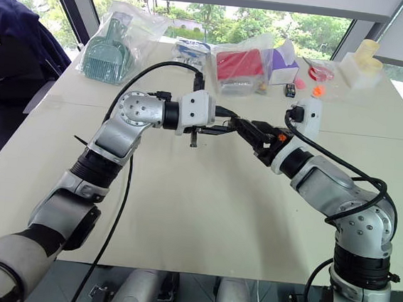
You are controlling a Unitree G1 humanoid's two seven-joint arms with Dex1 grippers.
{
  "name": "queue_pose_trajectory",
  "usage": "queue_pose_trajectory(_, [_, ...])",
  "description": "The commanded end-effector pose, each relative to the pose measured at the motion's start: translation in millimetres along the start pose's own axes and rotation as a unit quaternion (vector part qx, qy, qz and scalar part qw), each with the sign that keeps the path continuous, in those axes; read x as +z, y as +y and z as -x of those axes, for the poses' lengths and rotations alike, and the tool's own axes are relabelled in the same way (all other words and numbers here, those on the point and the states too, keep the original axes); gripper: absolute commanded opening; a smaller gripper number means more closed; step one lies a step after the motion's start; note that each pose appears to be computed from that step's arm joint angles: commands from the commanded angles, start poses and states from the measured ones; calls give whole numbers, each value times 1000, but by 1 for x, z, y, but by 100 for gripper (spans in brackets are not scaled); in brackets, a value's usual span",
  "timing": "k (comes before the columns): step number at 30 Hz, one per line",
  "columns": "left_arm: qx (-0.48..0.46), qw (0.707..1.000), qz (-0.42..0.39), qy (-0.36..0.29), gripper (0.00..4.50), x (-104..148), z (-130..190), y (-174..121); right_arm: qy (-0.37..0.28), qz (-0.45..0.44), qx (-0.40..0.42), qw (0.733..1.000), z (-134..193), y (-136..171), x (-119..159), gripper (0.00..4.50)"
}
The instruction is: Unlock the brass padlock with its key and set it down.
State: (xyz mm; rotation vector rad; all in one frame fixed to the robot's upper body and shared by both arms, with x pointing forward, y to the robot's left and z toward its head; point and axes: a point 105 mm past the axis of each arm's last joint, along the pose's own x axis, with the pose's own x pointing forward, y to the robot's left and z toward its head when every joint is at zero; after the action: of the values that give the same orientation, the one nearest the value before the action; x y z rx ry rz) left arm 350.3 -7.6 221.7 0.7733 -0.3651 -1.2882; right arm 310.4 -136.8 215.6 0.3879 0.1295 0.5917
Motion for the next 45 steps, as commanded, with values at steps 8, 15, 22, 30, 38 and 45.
queue_pose_trajectory(8, [3,999,-39,-18,71,16,1,3,-20,-16,16,1000,1,6,7,4])
queue_pose_trajectory(15, [19,995,-92,-17,71,17,2,5,-24,-54,-5,998,-3,1,2,4])
queue_pose_trajectory(22, [79,982,-170,-33,71,20,4,11,-47,-150,-45,987,-12,-5,-7,4])
queue_pose_trajectory(30, [138,953,-265,-53,71,31,5,12,-75,-274,-85,955,-17,-14,-9,4])
queue_pose_trajectory(38, [189,921,-338,-51,71,36,6,17,-85,-379,-115,914,-20,-22,-14,4])
queue_pose_trajectory(45, [163,942,-293,-25,71,16,4,18,-96,-232,-105,962,-13,-18,3,4])
